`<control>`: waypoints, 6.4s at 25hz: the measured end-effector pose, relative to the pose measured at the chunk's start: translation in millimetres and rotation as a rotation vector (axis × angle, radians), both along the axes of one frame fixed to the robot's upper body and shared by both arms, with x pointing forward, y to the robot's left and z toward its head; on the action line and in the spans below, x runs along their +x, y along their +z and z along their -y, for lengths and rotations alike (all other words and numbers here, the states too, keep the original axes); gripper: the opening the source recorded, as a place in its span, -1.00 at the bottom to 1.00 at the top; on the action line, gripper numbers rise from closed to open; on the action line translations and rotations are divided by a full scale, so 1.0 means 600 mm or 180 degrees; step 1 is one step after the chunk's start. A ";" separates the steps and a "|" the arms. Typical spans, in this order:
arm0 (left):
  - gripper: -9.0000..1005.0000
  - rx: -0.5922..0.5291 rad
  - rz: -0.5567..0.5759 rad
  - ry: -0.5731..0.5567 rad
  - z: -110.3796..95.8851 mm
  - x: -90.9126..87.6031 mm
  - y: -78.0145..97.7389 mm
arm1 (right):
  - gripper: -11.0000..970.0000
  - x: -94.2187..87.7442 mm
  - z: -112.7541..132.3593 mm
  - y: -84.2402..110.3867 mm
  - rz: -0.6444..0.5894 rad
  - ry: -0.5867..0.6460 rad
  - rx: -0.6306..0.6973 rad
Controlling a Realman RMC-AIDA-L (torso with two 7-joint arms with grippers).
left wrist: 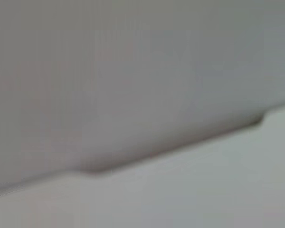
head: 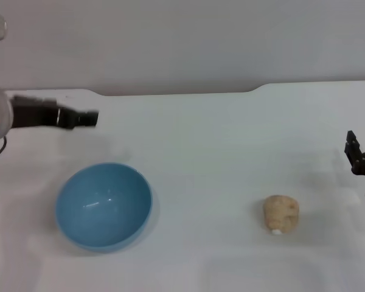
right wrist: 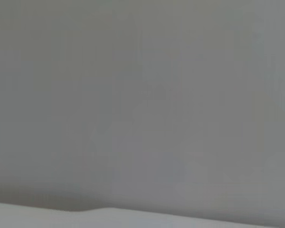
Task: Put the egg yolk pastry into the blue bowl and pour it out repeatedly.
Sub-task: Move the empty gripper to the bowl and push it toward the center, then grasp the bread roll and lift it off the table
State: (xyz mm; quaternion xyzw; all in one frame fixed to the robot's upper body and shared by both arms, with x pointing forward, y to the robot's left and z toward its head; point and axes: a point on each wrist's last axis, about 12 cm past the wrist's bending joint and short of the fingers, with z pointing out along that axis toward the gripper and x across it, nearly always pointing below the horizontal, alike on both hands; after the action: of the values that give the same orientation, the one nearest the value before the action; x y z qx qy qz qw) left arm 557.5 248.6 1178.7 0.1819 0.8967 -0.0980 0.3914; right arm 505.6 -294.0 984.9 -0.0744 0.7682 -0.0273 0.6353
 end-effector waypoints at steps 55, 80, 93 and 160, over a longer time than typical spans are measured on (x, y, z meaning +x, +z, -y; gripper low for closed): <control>0.73 0.0904 -0.1615 -0.0001 0.016 0.047 -0.127 | 0.00 0.017 0.008 0.011 0.0085 0.0042 -0.0164; -0.33 0.1025 -0.1667 0.0022 0.010 0.058 -0.135 | 0.00 0.025 0.023 0.024 0.0240 -0.0146 -0.0101; -0.92 0.1050 -0.1726 -0.0071 0.028 0.064 -0.121 | 0.00 0.037 0.029 0.038 0.0359 -0.0310 0.0369; -0.95 0.0715 -0.1566 -0.0010 0.052 0.107 -0.057 | 0.00 0.198 -0.210 0.209 -0.4438 0.1752 -0.0964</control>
State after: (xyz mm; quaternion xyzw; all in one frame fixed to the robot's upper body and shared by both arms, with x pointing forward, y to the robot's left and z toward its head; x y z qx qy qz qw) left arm 621.4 217.6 1144.3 0.1963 0.9698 -0.0398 0.1390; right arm 624.3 -167.8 1110.2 -0.3495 0.9330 0.0802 -0.0298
